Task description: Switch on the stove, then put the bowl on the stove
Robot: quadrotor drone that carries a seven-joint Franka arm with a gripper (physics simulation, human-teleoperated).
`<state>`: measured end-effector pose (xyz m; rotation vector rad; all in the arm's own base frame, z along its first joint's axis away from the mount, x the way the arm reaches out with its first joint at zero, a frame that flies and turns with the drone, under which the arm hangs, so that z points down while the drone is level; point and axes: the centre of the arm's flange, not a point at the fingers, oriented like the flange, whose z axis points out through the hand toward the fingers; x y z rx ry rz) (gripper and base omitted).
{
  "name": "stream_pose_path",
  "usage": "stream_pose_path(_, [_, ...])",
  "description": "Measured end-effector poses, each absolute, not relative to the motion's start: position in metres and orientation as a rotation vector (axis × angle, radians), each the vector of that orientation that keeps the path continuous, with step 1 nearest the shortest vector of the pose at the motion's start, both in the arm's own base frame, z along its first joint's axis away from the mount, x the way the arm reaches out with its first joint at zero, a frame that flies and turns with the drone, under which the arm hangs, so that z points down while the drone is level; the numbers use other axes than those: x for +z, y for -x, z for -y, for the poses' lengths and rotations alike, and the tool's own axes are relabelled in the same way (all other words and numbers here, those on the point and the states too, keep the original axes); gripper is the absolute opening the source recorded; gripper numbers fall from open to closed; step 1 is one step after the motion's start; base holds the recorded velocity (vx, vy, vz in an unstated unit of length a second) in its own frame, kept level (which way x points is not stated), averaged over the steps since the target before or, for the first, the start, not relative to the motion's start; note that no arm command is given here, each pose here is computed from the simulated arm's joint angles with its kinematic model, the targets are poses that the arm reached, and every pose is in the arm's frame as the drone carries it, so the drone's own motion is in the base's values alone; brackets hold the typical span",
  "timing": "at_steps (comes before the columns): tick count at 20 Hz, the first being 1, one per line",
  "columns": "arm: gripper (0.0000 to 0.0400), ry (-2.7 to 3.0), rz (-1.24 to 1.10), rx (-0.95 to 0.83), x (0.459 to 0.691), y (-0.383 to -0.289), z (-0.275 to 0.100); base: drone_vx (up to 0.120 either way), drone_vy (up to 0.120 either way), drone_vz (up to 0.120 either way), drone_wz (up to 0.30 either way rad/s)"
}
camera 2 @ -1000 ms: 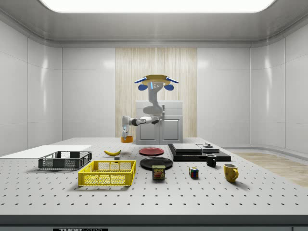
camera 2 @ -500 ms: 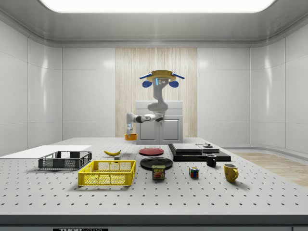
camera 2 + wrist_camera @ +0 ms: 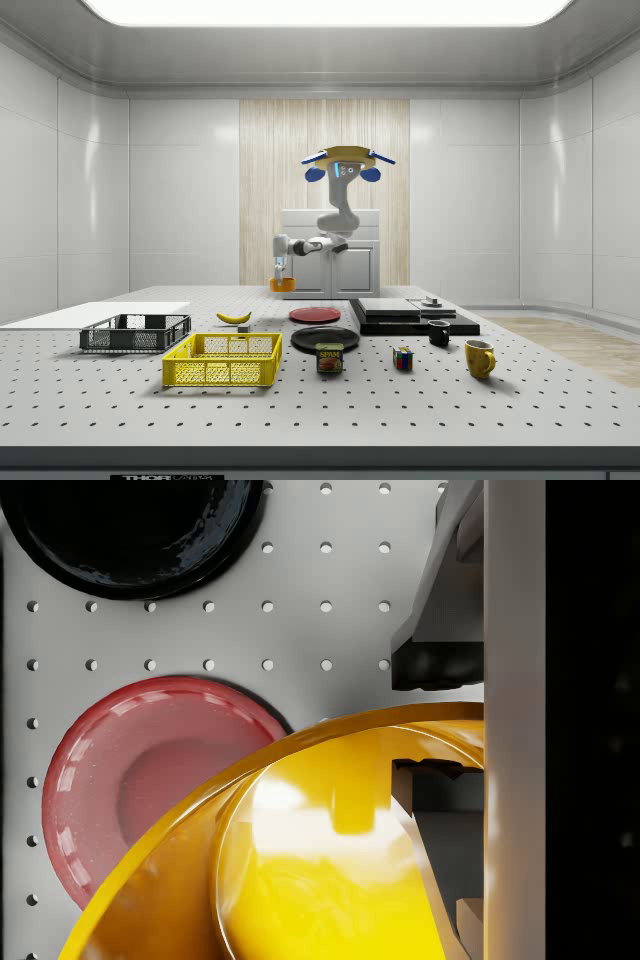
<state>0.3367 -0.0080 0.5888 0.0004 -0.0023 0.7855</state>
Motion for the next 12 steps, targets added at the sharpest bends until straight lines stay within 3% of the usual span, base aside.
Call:
stream_pose_path(3, [0.0100, 0.000, 0.002, 0.785, 0.5888, -0.3367, 0.0080, -0.120, 0.000, 0.093, 0.000])
stream_pose_path(12, [0.0100, 0.000, 0.002, 0.786, 0.5888, -0.3367, 0.0080, -0.120, 0.000, 0.000, 0.000])
